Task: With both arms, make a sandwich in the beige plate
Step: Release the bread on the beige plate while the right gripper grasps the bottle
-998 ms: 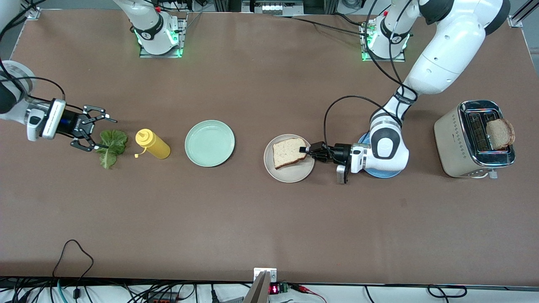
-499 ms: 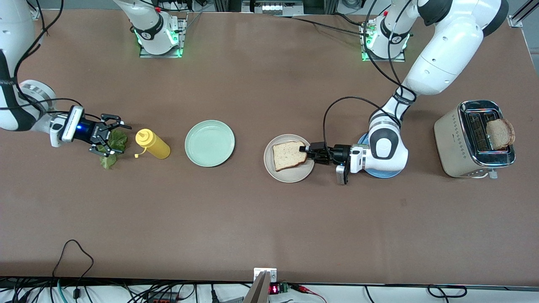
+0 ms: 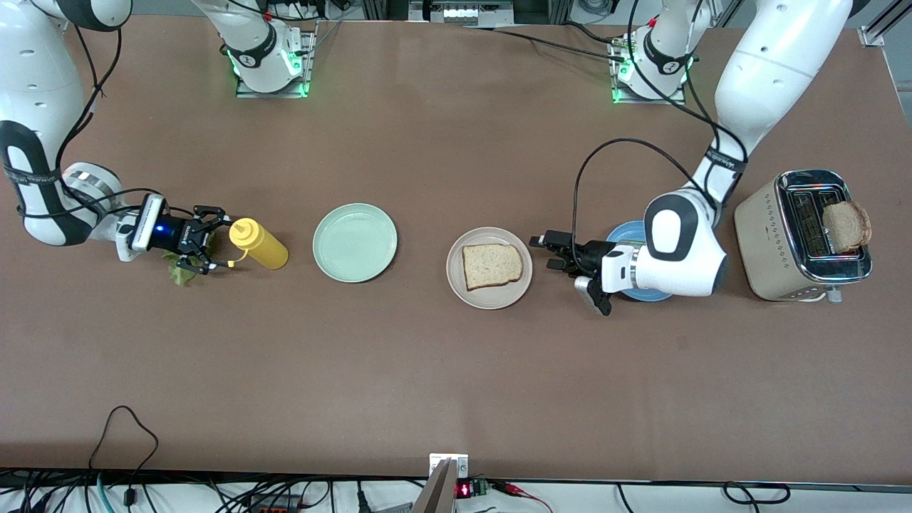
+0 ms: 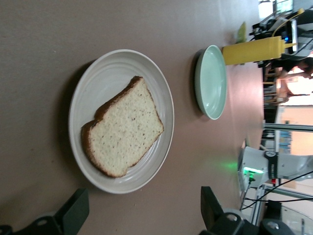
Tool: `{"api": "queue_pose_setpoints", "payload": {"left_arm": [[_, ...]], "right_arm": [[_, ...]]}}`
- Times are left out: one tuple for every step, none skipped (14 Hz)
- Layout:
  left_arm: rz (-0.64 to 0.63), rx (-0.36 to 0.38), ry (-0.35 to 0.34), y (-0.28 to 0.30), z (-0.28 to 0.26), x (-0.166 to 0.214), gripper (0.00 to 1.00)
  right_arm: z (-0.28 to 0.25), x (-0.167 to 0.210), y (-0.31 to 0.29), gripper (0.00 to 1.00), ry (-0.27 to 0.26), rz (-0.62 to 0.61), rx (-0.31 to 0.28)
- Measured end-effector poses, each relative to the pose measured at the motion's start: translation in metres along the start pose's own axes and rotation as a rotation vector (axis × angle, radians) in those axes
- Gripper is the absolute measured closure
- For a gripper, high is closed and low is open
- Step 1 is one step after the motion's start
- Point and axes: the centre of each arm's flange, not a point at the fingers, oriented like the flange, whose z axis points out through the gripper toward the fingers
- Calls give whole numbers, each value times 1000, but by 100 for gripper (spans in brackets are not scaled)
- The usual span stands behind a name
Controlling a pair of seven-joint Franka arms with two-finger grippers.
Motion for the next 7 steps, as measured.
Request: {"api": "queue_pose_setpoints", "payload": {"left_arm": [[-3, 54, -28, 10, -5, 1, 0], [-5, 111, -53, 19, -10, 1, 0], [-2, 170, -75, 27, -17, 1, 0], [2, 228, -101, 33, -24, 1, 0], [6, 291, -134, 38, -32, -1, 0], [10, 353, -167, 43, -40, -3, 0], [14, 415, -209, 49, -49, -7, 0]], "right_arm": [[6, -2, -1, 0, 12, -9, 11], [12, -3, -2, 0, 21, -20, 20], [17, -4, -2, 0, 29, -26, 28], [21, -3, -2, 0, 34, -29, 35], [26, -2, -1, 0, 41, -31, 40], [30, -1, 0, 0, 48, -34, 43], [35, 1, 1, 0, 55, -37, 48]]}}
